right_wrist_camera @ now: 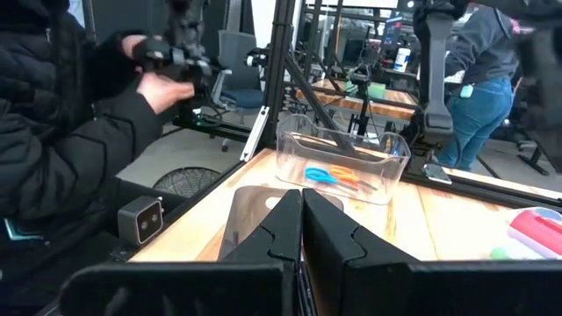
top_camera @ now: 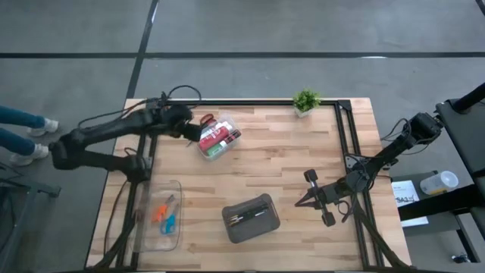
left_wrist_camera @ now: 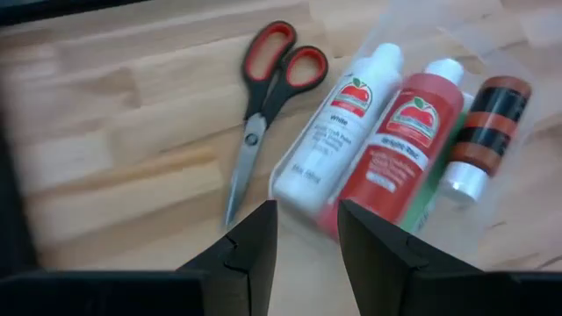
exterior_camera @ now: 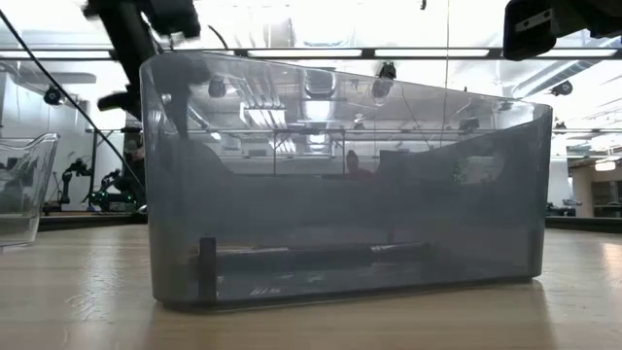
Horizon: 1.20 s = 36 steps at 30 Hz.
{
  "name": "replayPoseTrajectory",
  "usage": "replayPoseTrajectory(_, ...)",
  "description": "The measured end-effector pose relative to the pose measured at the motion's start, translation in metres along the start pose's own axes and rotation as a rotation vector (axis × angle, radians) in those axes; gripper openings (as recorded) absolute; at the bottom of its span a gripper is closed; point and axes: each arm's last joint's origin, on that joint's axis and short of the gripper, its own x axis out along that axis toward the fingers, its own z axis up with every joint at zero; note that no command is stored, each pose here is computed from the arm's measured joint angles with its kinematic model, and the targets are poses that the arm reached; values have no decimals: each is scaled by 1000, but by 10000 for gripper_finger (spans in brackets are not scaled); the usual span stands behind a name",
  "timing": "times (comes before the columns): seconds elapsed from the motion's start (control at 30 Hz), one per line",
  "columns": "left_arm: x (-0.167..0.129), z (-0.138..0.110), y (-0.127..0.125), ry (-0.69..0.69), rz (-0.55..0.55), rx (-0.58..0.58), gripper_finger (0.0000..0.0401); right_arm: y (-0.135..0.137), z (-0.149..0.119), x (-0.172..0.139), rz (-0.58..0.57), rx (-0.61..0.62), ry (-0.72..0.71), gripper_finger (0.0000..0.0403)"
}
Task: Pick & Place Paint Supplies
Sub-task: Adjust the top transparent bin on the table
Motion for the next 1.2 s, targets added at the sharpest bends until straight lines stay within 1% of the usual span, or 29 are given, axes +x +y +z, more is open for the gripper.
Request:
replayPoseTrajectory(0.1, 25, 8, 3, 45, -27, 12, 131, 0, 0, 0, 0, 0, 0, 8)
replayPoseTrajectory(0.2, 45, 7, 1, 111, -28, 4, 131, 0, 0, 0, 0, 0, 0, 8)
replayPoseTrajectory(0.27, 55, 4, -2, 147, -14, 4, 131, 0, 0, 0, 0, 0, 0, 8)
replayPoseTrajectory(0.33, 65, 1, -5, 184, 15, -19, 131, 0, 0, 0, 0, 0, 0, 8)
replayPoseTrajectory(0.47, 76, 0, -11, 208, 43, -16, 131, 0, 0, 0, 0, 0, 0, 8)
replayPoseTrajectory(0.7, 77, 2, -13, 203, 54, -17, 131, 0, 0, 0, 0, 0, 0, 8)
replayPoseTrajectory(0.8, 77, 3, -14, 191, 44, 11, 131, 0, 0, 0, 0, 0, 0, 8)
replayPoseTrajectory(0.97, 85, 3, -18, 179, 38, 40, 131, 0, 0, 0, 0, 0, 0, 8)
replayPoseTrajectory(1.07, 91, 2, -23, 206, 22, 48, 131, 0, 0, 0, 0, 0, 1, 8)
replayPoseTrajectory(1.13, 87, 3, -25, 223, 20, 49, 131, 0, 0, 0, -1, 0, 0, 8)
replayPoseTrajectory(1.2, 78, 8, -28, 205, 22, 52, 131, 0, 0, 0, -1, 0, 0, 8)
